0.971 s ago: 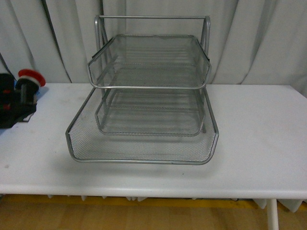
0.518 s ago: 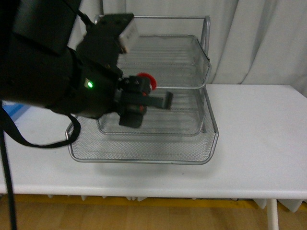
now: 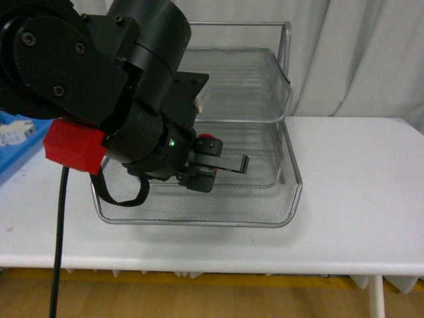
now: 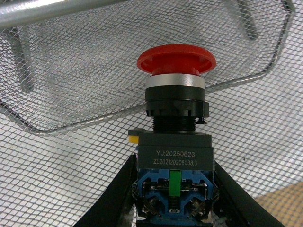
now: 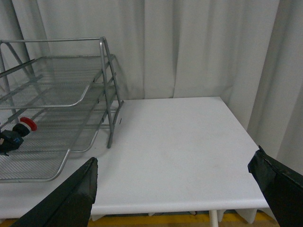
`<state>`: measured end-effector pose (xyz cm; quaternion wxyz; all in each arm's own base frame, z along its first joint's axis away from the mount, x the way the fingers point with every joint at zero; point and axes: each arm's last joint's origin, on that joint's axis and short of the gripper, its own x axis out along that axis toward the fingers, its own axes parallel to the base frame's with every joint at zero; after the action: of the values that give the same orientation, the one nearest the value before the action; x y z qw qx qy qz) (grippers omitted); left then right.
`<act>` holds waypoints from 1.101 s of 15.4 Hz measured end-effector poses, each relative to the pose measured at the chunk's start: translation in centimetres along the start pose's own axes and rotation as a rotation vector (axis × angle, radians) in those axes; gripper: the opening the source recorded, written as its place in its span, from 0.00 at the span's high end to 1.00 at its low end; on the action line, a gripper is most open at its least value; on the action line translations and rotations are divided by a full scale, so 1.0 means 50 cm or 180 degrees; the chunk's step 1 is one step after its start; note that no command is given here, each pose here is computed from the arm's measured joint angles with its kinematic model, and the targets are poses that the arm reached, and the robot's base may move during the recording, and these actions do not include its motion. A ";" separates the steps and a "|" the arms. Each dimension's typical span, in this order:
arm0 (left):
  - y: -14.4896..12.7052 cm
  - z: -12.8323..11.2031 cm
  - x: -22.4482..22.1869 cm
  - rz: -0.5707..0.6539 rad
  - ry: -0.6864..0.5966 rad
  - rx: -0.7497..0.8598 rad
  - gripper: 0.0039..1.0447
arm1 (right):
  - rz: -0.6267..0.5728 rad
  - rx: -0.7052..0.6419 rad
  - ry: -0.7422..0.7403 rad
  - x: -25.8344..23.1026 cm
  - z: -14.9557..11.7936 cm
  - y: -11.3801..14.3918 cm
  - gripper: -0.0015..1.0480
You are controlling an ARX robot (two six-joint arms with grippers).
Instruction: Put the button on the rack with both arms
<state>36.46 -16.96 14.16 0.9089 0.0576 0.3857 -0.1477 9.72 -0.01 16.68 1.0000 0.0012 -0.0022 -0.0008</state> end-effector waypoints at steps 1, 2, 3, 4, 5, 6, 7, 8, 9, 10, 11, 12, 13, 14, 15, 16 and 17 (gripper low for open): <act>-0.001 0.005 0.011 0.0003 0.0019 -0.0012 0.66 | 0.0000 0.0000 0.0000 0.000 0.000 0.000 0.06; -0.002 0.011 0.017 0.0003 0.0012 -0.0032 0.66 | 0.0000 0.0000 0.0000 0.000 0.000 0.000 0.06; -0.003 0.016 0.018 -0.0005 0.0002 -0.0072 0.64 | 0.0000 0.0000 0.0000 0.000 0.000 0.000 0.06; -0.005 0.021 0.017 -0.0033 -0.0024 -0.0126 0.53 | 0.0000 0.0000 0.0000 0.000 0.000 0.000 0.06; -0.006 0.024 0.016 -0.0046 -0.0046 -0.0167 0.42 | 0.0000 0.0000 0.0000 0.000 0.000 0.000 0.06; -0.006 0.026 0.012 -0.0068 -0.0080 -0.0201 0.30 | 0.0000 0.0000 0.0000 0.000 0.000 0.000 0.06; -0.003 0.026 0.000 -0.0085 -0.0131 -0.0226 0.20 | 0.0000 0.0000 0.0000 0.000 0.000 0.000 0.06; 0.002 0.028 -0.019 -0.0113 -0.0209 -0.0278 0.09 | 0.0000 0.0000 0.0000 0.000 0.000 0.000 0.06; 0.010 0.034 -0.048 -0.0117 -0.0379 -0.0314 0.05 | 0.0000 0.0000 0.0000 0.000 0.000 0.000 0.06; 0.023 0.044 -0.093 -0.0097 -0.0661 -0.0361 0.07 | 0.0000 0.0000 0.0000 0.000 0.000 0.000 0.06; 0.036 0.046 -0.137 -0.0095 -0.0944 -0.0402 0.06 | 0.0000 0.0000 0.0000 0.000 0.000 0.000 0.06; 0.049 0.039 -0.193 -0.0087 -0.1197 -0.0430 0.06 | 0.0000 0.0000 0.0000 0.000 0.000 0.000 0.06; 0.060 0.022 -0.241 -0.0041 -0.1326 -0.0430 0.06 | 0.0000 0.0000 0.0000 0.000 0.000 0.000 0.06; 0.065 0.000 -0.278 0.0017 -0.1369 -0.0379 0.06 | 0.0000 0.0000 0.0000 0.000 0.000 0.000 0.06; 0.068 -0.031 -0.316 0.0056 -0.1363 -0.0323 0.06 | 0.0000 0.0000 0.0000 0.000 0.000 0.000 0.06; 0.070 -0.059 -0.351 0.0217 -0.1622 -0.0276 0.09 | 0.0000 0.0000 0.0000 0.000 0.000 0.000 0.06; 0.079 -0.087 -0.389 0.0568 -0.2156 -0.0339 0.19 | 0.0002 0.0000 0.0000 0.000 0.000 0.000 0.06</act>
<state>21.93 -7.89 25.06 0.9963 -0.0087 0.0630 -0.0581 9.72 0.00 16.68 1.0000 0.0012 -0.0022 -0.0004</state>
